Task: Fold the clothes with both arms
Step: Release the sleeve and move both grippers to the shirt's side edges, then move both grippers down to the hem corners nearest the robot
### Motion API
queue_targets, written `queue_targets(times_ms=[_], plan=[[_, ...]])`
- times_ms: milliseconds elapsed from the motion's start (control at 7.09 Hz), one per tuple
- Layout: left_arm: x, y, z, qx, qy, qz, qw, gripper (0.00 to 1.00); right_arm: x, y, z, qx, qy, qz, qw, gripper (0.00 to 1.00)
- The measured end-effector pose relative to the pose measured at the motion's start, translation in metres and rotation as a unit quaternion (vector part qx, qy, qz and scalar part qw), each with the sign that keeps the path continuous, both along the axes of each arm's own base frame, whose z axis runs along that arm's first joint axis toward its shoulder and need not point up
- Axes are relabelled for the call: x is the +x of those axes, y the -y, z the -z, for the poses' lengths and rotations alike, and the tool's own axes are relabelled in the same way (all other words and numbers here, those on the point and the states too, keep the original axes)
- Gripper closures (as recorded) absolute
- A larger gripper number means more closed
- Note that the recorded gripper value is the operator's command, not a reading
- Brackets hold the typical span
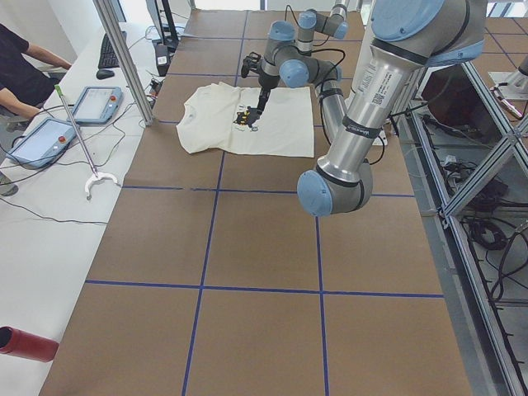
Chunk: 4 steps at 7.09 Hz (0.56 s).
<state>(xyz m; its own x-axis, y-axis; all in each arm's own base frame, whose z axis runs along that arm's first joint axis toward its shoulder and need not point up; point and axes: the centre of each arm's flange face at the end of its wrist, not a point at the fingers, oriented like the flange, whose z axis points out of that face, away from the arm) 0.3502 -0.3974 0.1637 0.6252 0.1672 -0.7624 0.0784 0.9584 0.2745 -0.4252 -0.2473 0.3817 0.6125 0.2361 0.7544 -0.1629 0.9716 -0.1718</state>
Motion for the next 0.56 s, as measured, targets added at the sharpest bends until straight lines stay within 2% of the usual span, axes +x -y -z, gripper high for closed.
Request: queue_targets(times_ms=[423, 564], plan=[[0.014, -0.018, -0.015, -0.022, 0.004, -0.012, 0.9997, 0.00, -0.020, -0.012, -0.022, -0.003, -0.024, 0.004, 0.9997, 0.00], [0.014, -0.022, -0.013, -0.022, 0.000, -0.013, 0.9997, 0.00, -0.023, -0.015, -0.027, -0.002, -0.030, 0.006, 0.9995, 0.03]])
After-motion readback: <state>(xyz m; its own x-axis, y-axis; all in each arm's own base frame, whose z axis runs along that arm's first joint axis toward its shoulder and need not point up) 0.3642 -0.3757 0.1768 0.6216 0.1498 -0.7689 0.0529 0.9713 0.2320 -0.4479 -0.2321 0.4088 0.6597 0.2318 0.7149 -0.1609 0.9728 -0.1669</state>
